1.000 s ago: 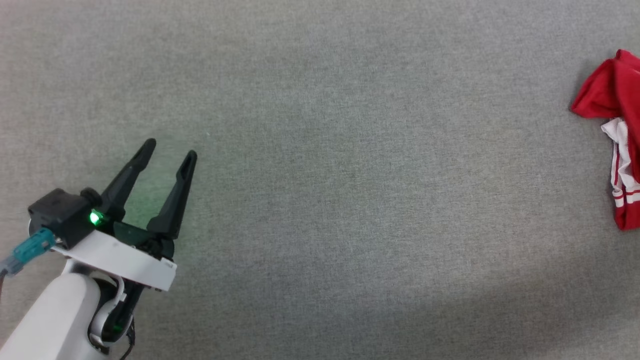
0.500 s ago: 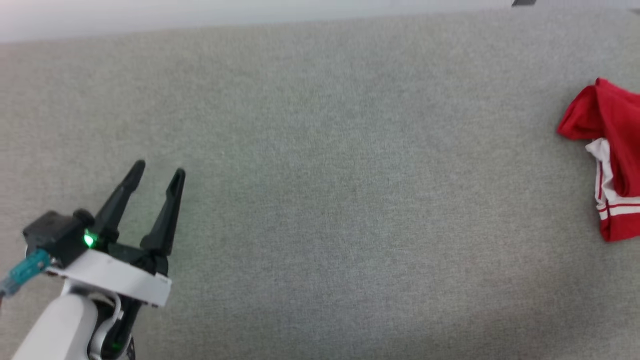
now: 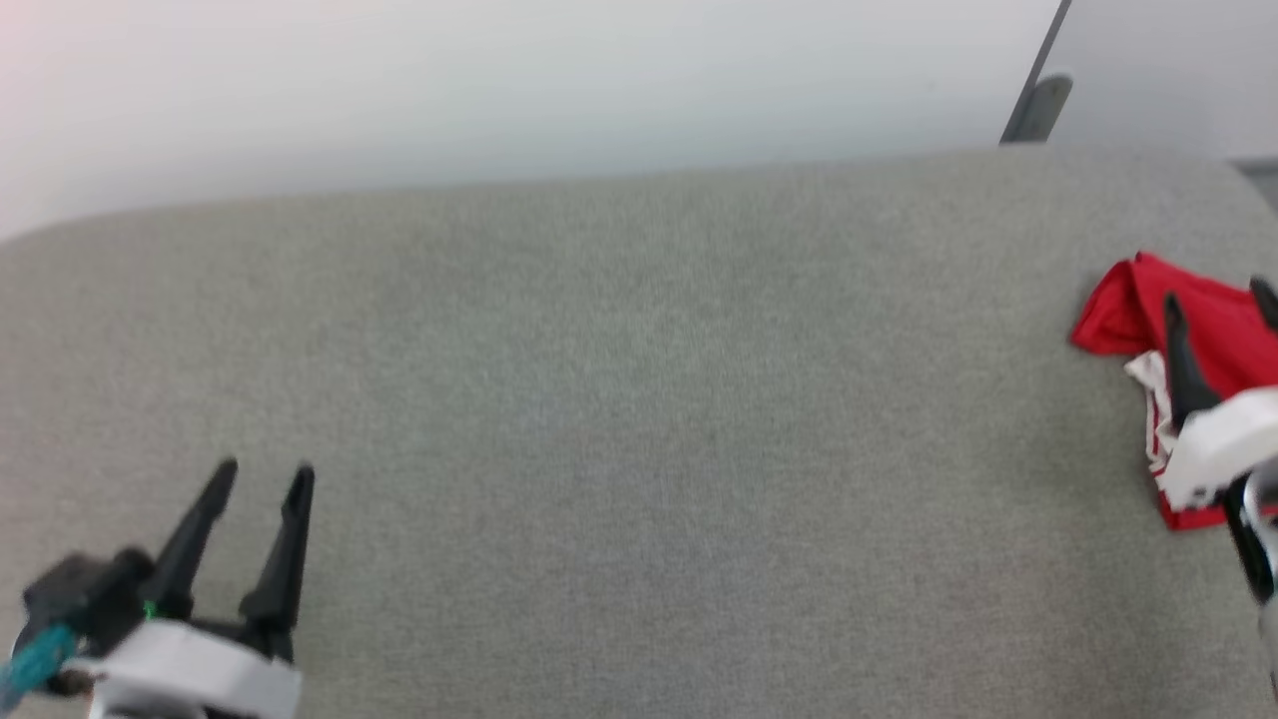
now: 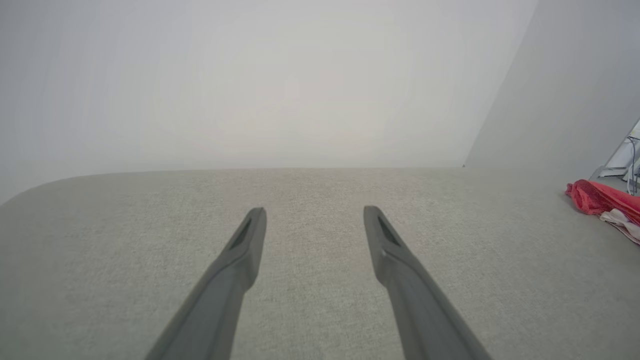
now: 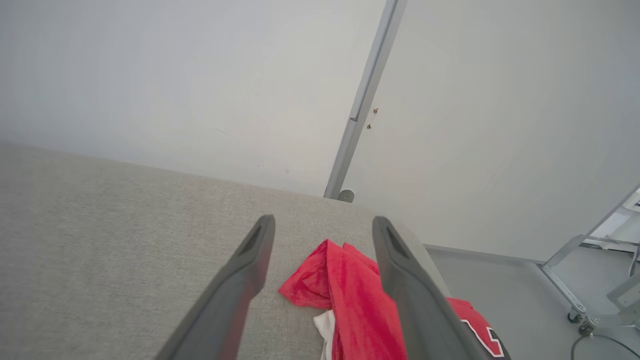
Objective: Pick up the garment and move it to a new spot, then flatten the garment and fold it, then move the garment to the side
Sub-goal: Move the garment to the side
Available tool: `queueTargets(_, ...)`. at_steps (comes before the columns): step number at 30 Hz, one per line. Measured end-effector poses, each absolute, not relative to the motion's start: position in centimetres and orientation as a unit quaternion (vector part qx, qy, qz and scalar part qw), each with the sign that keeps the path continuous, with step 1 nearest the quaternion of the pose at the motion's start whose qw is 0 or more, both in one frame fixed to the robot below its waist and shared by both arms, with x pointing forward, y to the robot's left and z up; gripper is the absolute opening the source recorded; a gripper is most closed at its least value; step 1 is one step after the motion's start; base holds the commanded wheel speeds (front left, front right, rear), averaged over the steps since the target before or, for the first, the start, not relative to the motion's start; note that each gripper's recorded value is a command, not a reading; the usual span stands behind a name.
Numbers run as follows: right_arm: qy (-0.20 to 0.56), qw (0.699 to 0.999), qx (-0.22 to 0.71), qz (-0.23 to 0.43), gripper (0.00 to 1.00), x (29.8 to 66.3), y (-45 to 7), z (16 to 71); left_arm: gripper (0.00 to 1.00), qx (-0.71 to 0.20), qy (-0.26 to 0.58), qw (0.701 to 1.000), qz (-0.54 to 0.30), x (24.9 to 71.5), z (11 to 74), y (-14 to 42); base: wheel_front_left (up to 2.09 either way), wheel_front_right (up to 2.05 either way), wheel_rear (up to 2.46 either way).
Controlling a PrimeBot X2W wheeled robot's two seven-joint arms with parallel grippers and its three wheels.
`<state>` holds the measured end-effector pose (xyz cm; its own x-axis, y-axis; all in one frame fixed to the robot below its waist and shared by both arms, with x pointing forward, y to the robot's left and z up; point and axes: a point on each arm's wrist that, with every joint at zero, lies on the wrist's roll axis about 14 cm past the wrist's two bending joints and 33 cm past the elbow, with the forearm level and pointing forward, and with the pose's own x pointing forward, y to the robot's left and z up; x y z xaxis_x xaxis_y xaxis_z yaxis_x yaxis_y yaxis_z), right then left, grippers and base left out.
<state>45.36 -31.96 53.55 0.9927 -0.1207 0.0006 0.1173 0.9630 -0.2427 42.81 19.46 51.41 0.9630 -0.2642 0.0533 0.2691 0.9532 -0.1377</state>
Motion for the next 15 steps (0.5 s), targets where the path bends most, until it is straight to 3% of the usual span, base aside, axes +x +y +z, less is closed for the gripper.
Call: queueTargets(15, -0.072, 0.994, -0.078, -0.025, 1.0, 38.9, -27.1, 55.1, 1.0, -0.058, -0.044, 0.996, -0.055, 36.3, 52.7, 24.1, 0.0, 0.0, 0.0)
